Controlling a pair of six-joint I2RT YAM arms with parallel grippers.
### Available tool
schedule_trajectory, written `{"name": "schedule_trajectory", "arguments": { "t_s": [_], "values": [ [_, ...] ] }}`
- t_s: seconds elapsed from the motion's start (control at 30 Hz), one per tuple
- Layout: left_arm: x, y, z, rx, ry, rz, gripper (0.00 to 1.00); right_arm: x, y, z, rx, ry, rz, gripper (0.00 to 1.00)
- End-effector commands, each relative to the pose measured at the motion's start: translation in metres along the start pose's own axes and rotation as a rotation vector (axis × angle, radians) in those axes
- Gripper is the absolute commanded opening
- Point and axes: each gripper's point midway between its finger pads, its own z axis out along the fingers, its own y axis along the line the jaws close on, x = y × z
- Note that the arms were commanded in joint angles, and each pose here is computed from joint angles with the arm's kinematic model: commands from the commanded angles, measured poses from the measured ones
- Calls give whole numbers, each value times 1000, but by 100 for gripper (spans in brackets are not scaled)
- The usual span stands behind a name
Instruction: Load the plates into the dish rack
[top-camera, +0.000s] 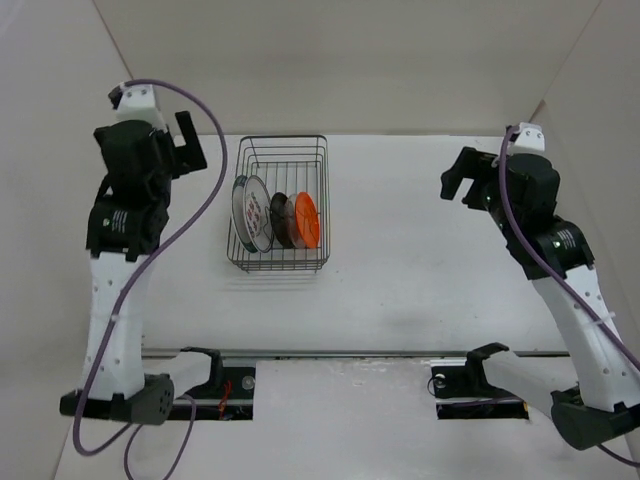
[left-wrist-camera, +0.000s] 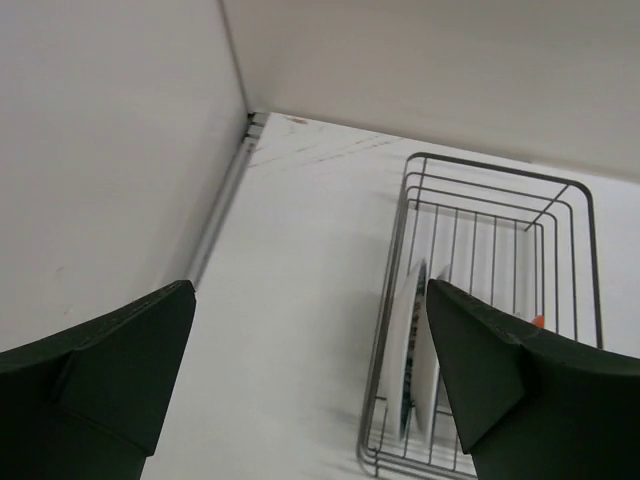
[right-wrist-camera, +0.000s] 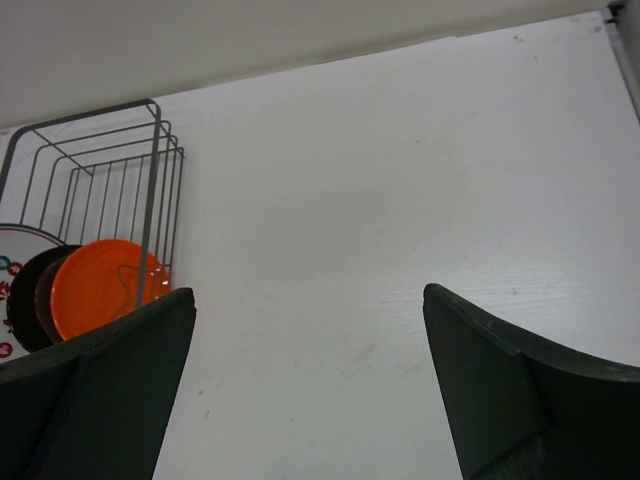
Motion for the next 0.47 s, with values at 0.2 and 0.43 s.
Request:
{"name": "schedule_trajectory", "arguments": {
  "t_s": [0.2, 0.43],
  "values": [
    [16, 38, -56, -48, -83, 13, 100, -20, -23, -55, 56, -66, -25, 100],
    [22, 36, -68, -16, -78, -16, 100, -22, -24, -63, 56, -65, -25, 100]
  ]
}}
